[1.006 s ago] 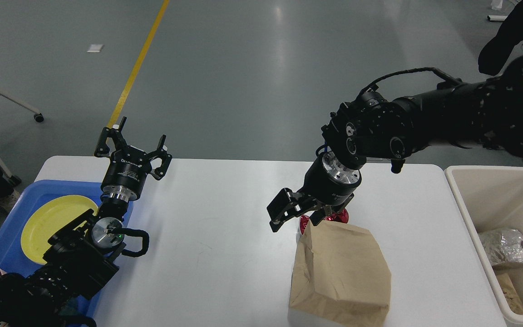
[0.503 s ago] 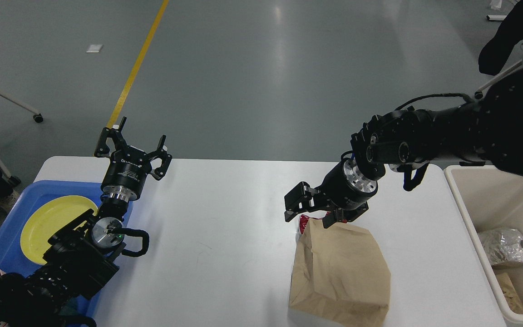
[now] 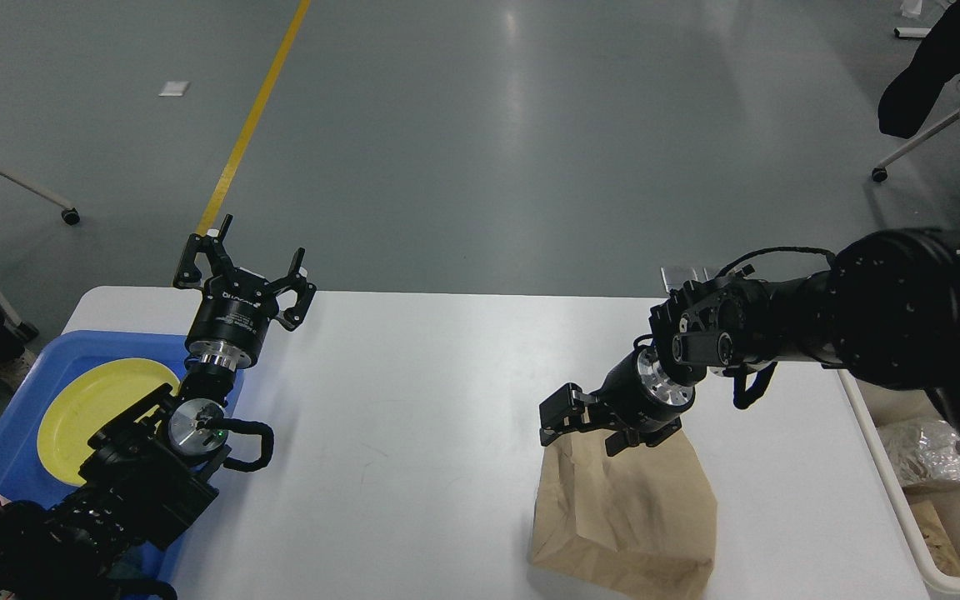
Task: Tidy desktop
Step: 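Grasp the top of the brown paper bag with the right gripper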
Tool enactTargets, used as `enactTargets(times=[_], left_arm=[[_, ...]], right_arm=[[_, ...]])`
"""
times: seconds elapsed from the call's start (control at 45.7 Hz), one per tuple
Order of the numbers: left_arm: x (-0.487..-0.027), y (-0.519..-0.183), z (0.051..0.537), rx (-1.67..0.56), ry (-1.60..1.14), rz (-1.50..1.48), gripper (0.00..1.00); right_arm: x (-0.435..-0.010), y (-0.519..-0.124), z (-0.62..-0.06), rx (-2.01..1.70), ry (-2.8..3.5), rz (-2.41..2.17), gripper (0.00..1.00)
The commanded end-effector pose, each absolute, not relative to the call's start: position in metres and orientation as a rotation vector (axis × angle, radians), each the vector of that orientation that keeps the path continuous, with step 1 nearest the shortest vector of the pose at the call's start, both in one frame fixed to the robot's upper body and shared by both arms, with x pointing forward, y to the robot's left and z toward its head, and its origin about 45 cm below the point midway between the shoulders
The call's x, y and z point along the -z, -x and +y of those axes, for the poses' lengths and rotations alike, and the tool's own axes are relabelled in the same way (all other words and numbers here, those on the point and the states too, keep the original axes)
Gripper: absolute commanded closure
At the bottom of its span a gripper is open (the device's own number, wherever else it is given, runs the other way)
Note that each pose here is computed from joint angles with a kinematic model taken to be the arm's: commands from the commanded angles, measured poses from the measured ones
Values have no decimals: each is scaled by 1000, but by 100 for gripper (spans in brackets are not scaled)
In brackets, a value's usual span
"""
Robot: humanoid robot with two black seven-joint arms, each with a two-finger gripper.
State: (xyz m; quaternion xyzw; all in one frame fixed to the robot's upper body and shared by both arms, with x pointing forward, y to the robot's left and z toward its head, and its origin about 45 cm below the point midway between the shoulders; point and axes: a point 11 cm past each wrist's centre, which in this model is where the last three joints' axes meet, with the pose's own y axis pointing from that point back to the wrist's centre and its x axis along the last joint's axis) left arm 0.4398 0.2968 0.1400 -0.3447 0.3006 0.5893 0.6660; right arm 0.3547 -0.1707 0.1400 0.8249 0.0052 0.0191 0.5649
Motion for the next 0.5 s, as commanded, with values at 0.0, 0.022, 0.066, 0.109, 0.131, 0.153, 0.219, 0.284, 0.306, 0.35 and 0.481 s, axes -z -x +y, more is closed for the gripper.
enactTargets(times=[0.0, 0.022, 0.066, 0.109, 0.131, 0.153, 0.219, 0.284, 0.306, 0.35, 0.481], left_arm=[[-140, -440, 297, -1330, 778, 679, 4], [-140, -440, 297, -1330, 778, 679, 3], [-140, -440, 297, -1330, 778, 679, 3], [-140, -440, 297, -1330, 778, 679, 3], [-140, -440, 297, -1330, 778, 679, 3], [-140, -440, 297, -1330, 778, 679, 3], [-140, -440, 297, -1330, 778, 679, 3], [-140, -440, 297, -1330, 778, 679, 3], [-140, -440, 297, -1330, 778, 679, 3], [-140, -440, 297, -1330, 778, 679, 3], [-140, -440, 297, -1330, 778, 679, 3]], right_arm=[[-130, -351, -173, -36, -1941, 9, 5], [-129, -350, -174, -38, -1938, 9, 5], [-126, -349, -175, -37, -1939, 6, 5], [-124, -347, -176, -35, -1937, 7, 4], [-122, -347, -177, -35, -1934, 6, 4], [-120, -346, -179, -32, -1929, 6, 4], [-113, -343, -184, -26, -1921, 7, 4], [-108, -342, -185, -30, -1916, 6, 4], [-107, -341, -185, -28, -1917, 8, 4], [-104, -339, -186, -26, -1914, 10, 4], [-102, -339, -187, -40, -1912, 5, 5]])
